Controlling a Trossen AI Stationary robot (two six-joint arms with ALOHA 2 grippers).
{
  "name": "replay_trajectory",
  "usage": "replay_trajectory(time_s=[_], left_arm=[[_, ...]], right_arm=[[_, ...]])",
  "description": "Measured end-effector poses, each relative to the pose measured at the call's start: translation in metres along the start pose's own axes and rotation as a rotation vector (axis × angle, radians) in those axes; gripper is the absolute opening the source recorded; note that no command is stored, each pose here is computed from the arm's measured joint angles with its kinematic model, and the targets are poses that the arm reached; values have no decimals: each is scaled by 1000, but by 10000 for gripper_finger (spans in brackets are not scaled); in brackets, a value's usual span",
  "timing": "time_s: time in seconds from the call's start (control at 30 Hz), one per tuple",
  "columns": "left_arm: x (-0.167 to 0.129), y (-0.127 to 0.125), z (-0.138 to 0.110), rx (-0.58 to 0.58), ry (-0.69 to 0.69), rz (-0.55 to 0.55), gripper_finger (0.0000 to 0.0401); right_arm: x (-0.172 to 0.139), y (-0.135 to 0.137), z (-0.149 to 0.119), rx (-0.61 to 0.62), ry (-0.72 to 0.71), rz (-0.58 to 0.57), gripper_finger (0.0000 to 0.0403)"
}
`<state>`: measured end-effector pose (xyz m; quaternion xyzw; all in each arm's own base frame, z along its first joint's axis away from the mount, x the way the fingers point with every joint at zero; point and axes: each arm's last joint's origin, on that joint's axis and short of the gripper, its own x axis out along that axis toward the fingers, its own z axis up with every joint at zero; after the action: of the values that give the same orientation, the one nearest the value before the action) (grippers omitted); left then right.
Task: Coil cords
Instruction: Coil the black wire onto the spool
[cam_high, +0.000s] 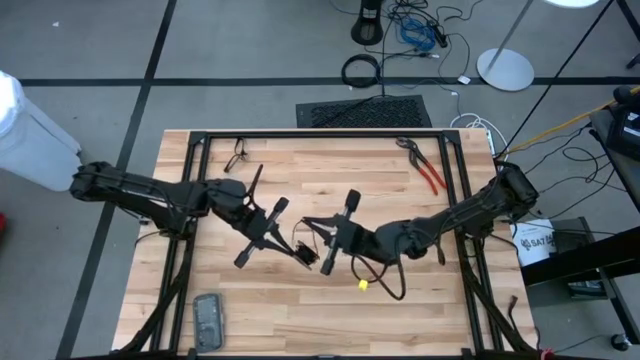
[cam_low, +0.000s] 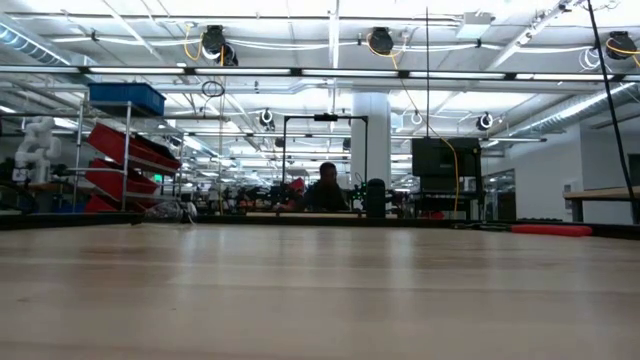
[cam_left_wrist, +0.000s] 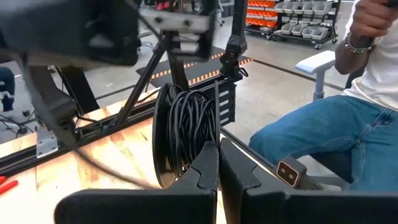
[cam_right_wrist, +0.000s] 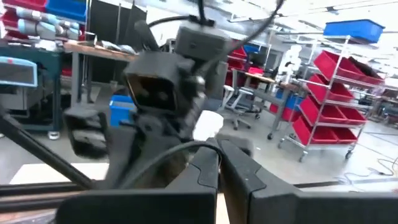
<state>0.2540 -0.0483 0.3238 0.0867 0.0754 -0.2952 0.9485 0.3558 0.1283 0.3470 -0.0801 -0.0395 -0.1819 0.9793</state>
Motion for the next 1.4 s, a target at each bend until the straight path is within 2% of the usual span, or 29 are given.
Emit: replay_trajectory(time_s=[0.3, 0.5, 0.67, 0.87, 1.1, 1.4], left_arm=[[7, 3, 1, 28, -51, -46, 2], [7, 0, 2, 34, -75, -110, 2], [7, -2, 3, 39, -89, -146, 2], [9, -6, 5, 51, -105, -175, 2], [9, -9, 10, 92, -151, -206, 2], [9, -9, 13, 117, -183, -209, 2]], right_arm=[[18, 15, 9, -21, 148, 30, 0], [20, 16, 7, -22, 176, 94, 0], [26, 10, 3, 12, 201, 235, 0], [37, -6, -3, 95, 259, 334, 0], [48, -21, -7, 186, 292, 410, 0], [51, -23, -9, 207, 300, 424, 0]])
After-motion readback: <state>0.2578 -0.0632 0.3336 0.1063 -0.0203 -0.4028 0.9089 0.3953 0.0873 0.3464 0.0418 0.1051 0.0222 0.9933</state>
